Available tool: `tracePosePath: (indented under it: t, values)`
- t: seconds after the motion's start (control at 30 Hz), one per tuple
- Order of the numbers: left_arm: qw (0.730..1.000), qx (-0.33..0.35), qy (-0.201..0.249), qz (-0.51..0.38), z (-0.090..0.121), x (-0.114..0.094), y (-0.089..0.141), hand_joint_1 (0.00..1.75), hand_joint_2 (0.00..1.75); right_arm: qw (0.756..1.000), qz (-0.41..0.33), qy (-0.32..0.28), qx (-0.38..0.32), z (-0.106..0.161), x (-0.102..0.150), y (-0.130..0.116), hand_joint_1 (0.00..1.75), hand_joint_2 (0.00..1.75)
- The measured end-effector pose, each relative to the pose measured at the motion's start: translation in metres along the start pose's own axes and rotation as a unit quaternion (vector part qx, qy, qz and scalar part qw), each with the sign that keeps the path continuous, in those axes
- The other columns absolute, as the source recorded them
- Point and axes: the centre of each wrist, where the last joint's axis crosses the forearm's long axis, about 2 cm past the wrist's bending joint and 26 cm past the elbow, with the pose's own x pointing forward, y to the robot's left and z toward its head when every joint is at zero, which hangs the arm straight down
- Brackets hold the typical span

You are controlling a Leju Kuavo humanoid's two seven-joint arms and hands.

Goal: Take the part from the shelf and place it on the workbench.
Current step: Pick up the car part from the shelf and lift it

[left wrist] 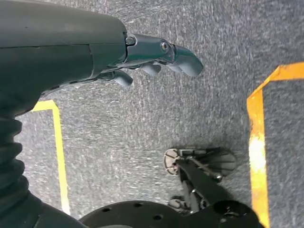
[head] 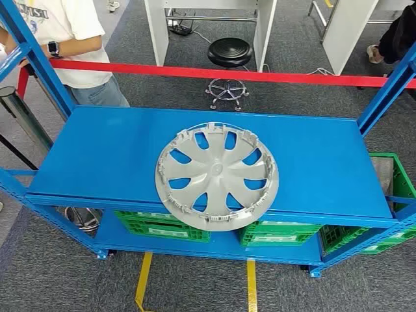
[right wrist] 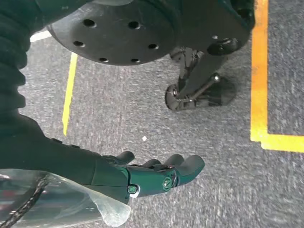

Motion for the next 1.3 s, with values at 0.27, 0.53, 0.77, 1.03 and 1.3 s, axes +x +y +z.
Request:
tracePosePath:
  t: [0.27, 0.53, 0.77, 1.03, 1.3]
  values:
    - [0.999, 0.019, -0.009, 0.026, 0.002, -0.001, -0.009, 0.0, 1.75, 0.999, -0.018, -0.028, -0.034, -0.002, 0.003, -0.001, 0.0, 1.75]
    - [0.998, 0.037, -0.02, 0.044, 0.005, -0.002, -0.018, 0.0, 1.75, 0.99, -0.08, -0.08, -0.079, -0.008, 0.017, -0.009, 0.0, 1.75]
    - [0.998, 0.044, -0.03, 0.045, 0.007, -0.002, -0.023, 0.0, 1.75, 0.979, -0.115, -0.12, -0.114, -0.01, 0.025, -0.014, 0.0, 1.75]
    - [0.997, 0.046, -0.035, 0.044, 0.008, -0.002, -0.027, 0.0, 1.75, 0.964, -0.173, -0.167, -0.114, -0.009, 0.044, -0.004, 0.0, 1.75]
    - [0.997, 0.049, -0.041, 0.04, 0.009, -0.002, -0.029, 0.0, 1.75, 0.94, -0.235, -0.221, -0.113, -0.008, 0.073, 0.0, 0.0, 1.75]
